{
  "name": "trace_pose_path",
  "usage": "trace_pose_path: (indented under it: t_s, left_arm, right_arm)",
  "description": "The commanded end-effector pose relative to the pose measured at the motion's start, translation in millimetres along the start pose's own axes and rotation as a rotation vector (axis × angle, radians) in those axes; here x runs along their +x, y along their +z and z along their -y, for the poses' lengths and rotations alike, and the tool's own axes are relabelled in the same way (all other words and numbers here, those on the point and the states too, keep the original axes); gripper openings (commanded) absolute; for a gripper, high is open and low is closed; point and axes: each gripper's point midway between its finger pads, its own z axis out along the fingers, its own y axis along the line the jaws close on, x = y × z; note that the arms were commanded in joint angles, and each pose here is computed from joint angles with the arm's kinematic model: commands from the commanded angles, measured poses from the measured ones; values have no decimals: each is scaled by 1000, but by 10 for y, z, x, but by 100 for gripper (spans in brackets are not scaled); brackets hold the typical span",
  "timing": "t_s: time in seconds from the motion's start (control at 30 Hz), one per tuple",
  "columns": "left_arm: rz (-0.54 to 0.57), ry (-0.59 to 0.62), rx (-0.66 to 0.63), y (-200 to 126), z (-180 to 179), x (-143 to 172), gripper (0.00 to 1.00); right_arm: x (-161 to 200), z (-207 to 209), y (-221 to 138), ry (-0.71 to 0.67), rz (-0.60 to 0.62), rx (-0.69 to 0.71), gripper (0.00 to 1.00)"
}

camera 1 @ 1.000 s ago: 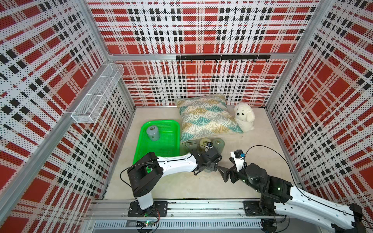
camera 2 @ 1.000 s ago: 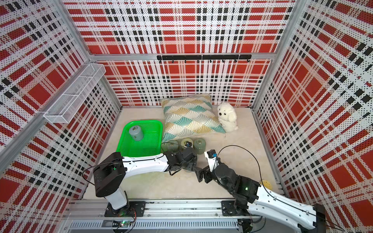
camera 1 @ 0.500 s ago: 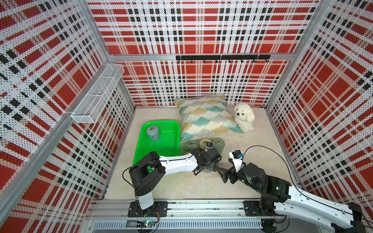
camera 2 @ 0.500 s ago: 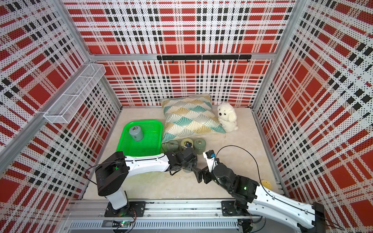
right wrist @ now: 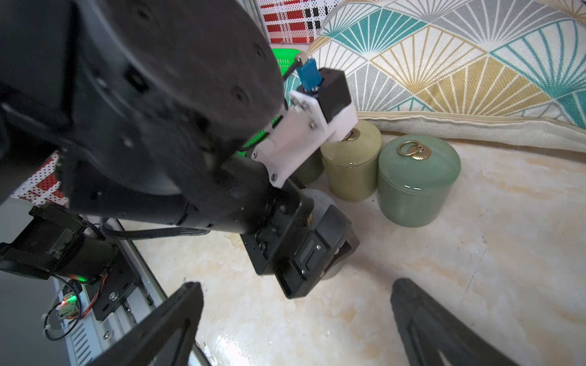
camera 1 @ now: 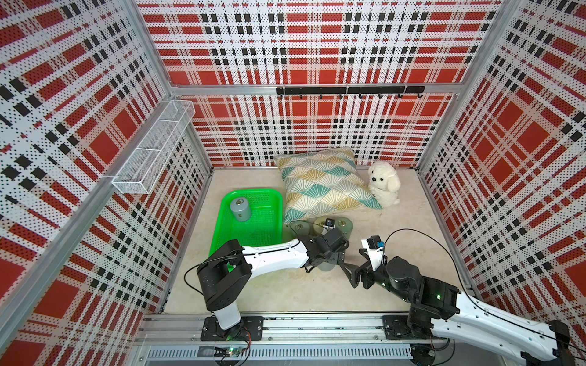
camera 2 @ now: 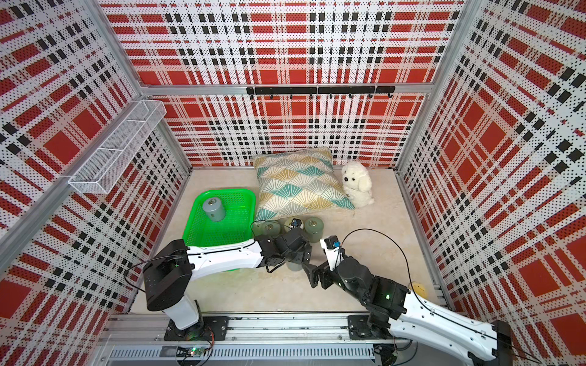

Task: Take the tea canister out of the basket
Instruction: Place the tea canister at the center of the board.

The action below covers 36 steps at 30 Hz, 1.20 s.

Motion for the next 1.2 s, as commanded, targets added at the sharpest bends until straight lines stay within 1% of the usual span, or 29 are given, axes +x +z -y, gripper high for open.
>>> trace_pose_path:
  t_s: [0.0, 0.2, 0.37, 0.53, 0.63, 0.73, 0.8, 0.93, 0.97, 1.07, 1.17]
  left_arm:
    - [104, -39, 3, -324, -35, -384, 99]
    - [184, -124, -8, -609, -352, -657, 99]
    - [263, -200, -38, -920, -758, -871, 99]
    - [345, -287, -99, -1223, -1365, -1047, 99]
    - [368, -364, -145, -1318, -1796, -1077, 99]
    - [391, -441, -177, -1367, -2175, -1055, 99]
    - [395, -468, -192, -1354, -2361, -1031, 99]
    - [363, -519, -252, -1251, -2740, -940, 99]
    - [362, -554, -287, -1246, -2919, -910, 99]
    - [361, -606, -330, -1174, -3176, -852, 99]
    - [358, -640, -367, -1105, -3397, -840, 99]
  right_arm:
    - [-91, -88, -31, -2, 30, -43, 100]
    - [-241, -212, 46, -27, 71, -77, 100]
    - [-447, -369, 155, -66, 129, -112, 100]
    - [-635, -549, 319, -106, 166, -144, 100]
    - [-664, -682, 457, -131, 153, -178, 100]
    - [-666, -765, 600, -147, 149, -196, 100]
    - [-664, -801, 676, -156, 153, -203, 100]
    - [-602, -824, 785, -178, 144, -206, 100]
    - [-574, -823, 798, -182, 139, -210, 100]
    - [-457, -804, 820, -165, 140, -224, 100]
    - [-373, -868, 826, -149, 108, -271, 100]
